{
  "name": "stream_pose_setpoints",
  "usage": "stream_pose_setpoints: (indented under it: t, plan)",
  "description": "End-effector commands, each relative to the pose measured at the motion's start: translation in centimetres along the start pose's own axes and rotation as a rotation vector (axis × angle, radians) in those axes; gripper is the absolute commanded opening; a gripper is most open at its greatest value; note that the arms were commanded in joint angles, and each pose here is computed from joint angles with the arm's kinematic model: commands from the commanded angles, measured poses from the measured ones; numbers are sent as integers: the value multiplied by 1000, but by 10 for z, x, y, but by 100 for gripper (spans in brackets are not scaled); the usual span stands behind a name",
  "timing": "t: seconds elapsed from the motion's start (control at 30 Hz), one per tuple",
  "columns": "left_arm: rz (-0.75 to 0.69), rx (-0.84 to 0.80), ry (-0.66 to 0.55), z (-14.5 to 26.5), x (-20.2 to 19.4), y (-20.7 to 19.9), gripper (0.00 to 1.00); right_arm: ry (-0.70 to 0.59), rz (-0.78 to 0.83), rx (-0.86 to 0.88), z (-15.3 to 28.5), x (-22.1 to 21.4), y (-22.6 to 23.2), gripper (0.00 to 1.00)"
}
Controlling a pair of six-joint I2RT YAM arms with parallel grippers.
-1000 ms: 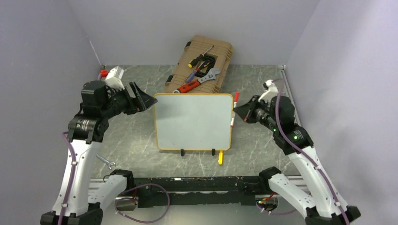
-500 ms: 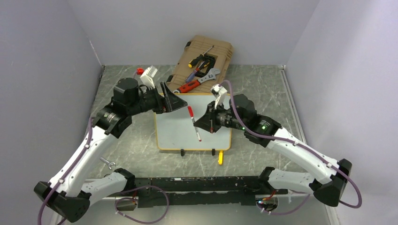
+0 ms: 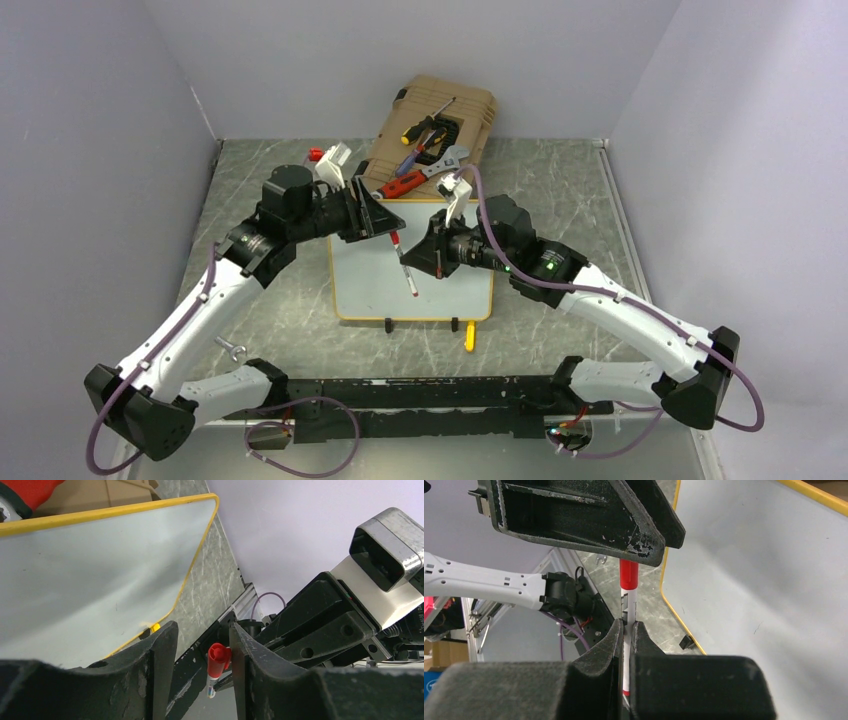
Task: Write a sentence on the whiteboard
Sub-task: Open the whiteboard marker at the center of the board.
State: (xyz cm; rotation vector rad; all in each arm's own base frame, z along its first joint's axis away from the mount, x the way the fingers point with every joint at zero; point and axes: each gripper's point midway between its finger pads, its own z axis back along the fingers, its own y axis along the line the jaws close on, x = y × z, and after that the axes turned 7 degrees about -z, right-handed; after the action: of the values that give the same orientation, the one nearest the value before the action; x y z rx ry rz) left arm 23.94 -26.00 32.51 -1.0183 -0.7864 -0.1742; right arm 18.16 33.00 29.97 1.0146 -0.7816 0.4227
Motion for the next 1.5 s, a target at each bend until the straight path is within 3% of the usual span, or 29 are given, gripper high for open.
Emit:
stream_pose_setpoints:
  t: [0.0, 0.17, 0.3, 0.47, 0.67, 0.77, 1.03, 1.3, 1.47]
  plan:
    - [4, -48, -14, 1, -1, -10, 46, -82, 38, 57, 6, 27, 21, 0]
    - [5, -63, 4, 0, -4, -14, 32, -87, 34, 42, 6, 27, 18, 0]
    - [12, -92, 3, 2, -5, -21, 0, -94, 21, 33, 9, 26, 16, 0]
    - [42, -89, -35, 9, -1, -23, 0, -86, 3, 28, 11, 21, 14, 0]
    - [85, -25, -115, 19, 6, -16, 0, -60, -29, 68, 13, 9, 18, 39]
    - [109, -9, -150, 22, 9, -13, 0, -25, -43, 75, 11, -2, 16, 46]
    - [146, -17, -147, 21, 6, -12, 0, -2, -44, 124, 7, -9, 30, 48]
    - [163, -35, -148, 19, 6, -14, 0, -2, -43, 162, -3, -5, 40, 40]
    - [158, -30, -151, 21, 8, -15, 0, 6, -43, 146, -10, -5, 36, 26]
